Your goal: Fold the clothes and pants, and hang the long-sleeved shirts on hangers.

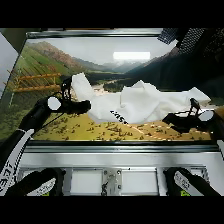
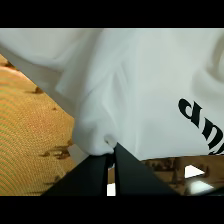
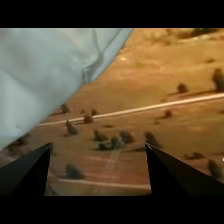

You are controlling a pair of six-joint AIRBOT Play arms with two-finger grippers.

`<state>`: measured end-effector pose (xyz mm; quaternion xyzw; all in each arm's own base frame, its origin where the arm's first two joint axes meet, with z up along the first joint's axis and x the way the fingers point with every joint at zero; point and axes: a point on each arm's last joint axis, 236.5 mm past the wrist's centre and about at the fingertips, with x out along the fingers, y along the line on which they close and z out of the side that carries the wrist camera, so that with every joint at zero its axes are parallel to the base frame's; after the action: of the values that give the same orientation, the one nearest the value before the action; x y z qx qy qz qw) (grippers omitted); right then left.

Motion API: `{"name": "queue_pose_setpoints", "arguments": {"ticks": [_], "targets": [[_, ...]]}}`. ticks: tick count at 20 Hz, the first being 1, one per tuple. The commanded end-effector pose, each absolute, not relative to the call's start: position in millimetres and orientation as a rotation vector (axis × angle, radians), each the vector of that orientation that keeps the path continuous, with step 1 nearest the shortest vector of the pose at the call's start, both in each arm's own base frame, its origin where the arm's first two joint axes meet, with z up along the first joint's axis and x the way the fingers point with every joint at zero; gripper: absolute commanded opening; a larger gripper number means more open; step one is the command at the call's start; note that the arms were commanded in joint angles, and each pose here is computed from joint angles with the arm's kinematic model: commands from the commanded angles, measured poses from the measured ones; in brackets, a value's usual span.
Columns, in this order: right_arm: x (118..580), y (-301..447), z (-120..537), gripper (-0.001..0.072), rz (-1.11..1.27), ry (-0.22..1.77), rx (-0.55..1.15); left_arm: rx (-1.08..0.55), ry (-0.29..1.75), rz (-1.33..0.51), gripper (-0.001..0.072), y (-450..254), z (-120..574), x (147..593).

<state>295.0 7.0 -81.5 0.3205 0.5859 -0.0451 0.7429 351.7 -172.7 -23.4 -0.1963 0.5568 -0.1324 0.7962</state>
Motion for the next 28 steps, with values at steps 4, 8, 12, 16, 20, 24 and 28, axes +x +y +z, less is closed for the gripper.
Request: {"name": "queue_pose_setpoints", "arguments": {"ticks": [4,8,12,16,20,24,28], "targets": [[335.3,55.8,-108.9,0.0445,-0.011,1.176,0.870,-0.420,1.204,-0.283,0.0013,-172.8,-26.5,351.2],[364.8,47.7,-80.3,0.0018,0.044,1.093,0.770,-0.429,1.125,-0.290,0.0013,-169.6,-1.6,361.2],[386.4,29.8,15.2,0.0018,0.172,1.041,0.472,-0.457,0.891,-0.319,0.0012,-148.4,106.7,379.5],[350.6,12.1,150.0,0.0017,0.201,0.987,0.172,-0.394,0.788,-0.459,0.0012,-162.0,200.4,321.0],[296.2,-27.2,213.9,0.0016,-0.031,0.961,0.113,-0.480,0.920,-0.523,0.0012,-185.9,191.7,236.3],[273.5,-29.3,184.6,0.0016,-0.087,1.149,0.174,-0.591,1.171,-0.479,0.0012,-204.0,125.3,183.0],[312.5,-11.1,110.4,0.0017,-0.023,1.404,0.134,-0.520,1.329,-0.429,0.0013,-223.8,46.0,192.2]]}}
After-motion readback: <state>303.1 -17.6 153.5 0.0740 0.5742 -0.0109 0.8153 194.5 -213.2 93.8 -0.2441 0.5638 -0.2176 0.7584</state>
